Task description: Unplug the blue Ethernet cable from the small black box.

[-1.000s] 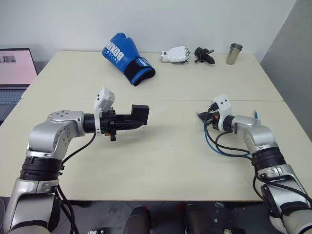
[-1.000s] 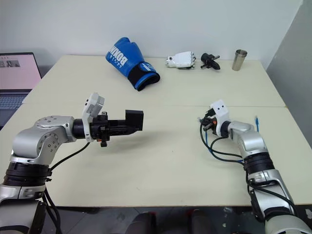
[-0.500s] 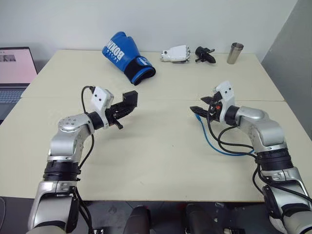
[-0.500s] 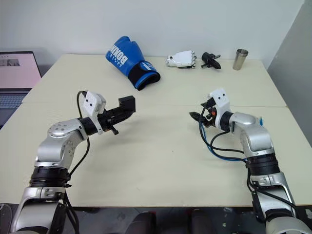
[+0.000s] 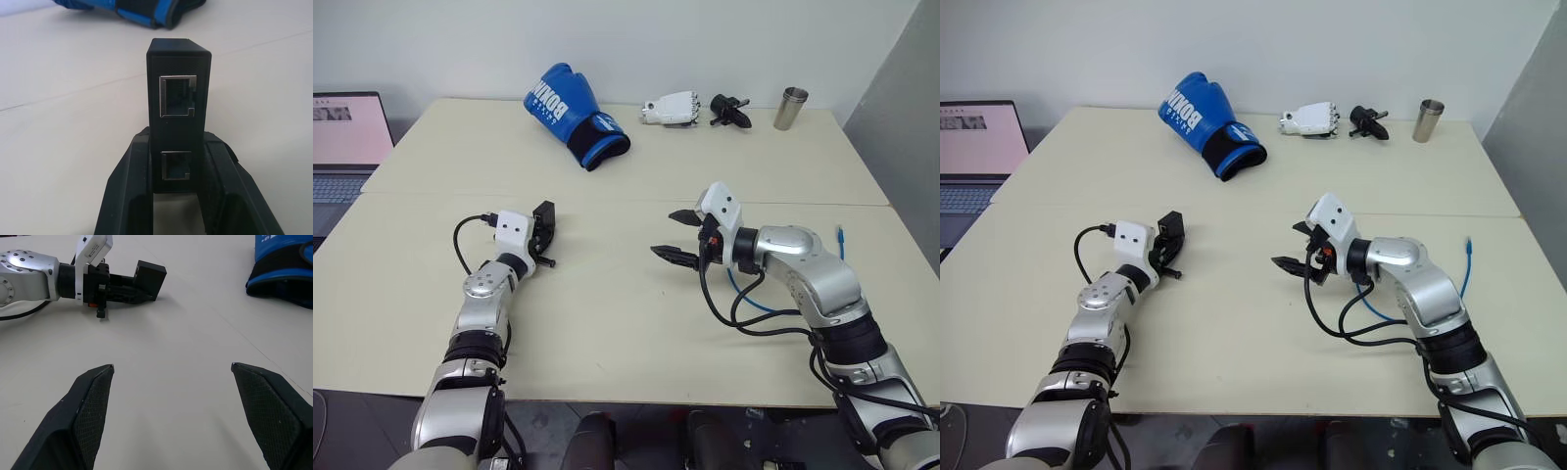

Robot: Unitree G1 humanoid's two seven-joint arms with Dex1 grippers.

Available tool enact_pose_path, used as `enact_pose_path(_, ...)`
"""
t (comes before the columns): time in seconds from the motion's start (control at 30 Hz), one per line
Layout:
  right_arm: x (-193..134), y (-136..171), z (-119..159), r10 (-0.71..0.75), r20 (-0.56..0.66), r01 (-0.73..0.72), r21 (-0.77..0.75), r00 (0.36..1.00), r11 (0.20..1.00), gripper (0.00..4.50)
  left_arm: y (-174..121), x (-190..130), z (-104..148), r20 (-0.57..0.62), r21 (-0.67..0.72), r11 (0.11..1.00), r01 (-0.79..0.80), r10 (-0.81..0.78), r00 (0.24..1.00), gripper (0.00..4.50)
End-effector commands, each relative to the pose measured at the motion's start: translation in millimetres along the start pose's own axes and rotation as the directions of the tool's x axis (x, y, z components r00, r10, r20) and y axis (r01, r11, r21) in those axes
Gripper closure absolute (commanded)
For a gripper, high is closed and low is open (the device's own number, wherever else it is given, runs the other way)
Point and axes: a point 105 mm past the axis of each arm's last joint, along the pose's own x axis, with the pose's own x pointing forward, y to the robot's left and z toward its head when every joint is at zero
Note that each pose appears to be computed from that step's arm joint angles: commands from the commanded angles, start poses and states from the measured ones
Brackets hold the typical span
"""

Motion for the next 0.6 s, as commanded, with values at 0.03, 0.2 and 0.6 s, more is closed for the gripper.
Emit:
enact_pose_path(0.03,-2,3,13,0.009,0.037,-0.007,-0.048,0.999,0.999,0.42,3,-1,-5,-0.02,-0.029,1.0,-0.005,0.005,1.0,3.01)
enact_pose_path(0.2,-3,3,13,0.01,0.035,-0.008,-0.052,0.999,0.999,0.42,5,-2,-8,-0.031,-0.069,0.998,-0.011,0.008,0.999,2.08)
enact_pose_path(0.6,-2,3,15,0.003,0.038,0.0,-0.076,0.999,0.997,0.42,17,-7,10,0.024,-0.002,0.998,-0.058,0.058,0.998,0.61)
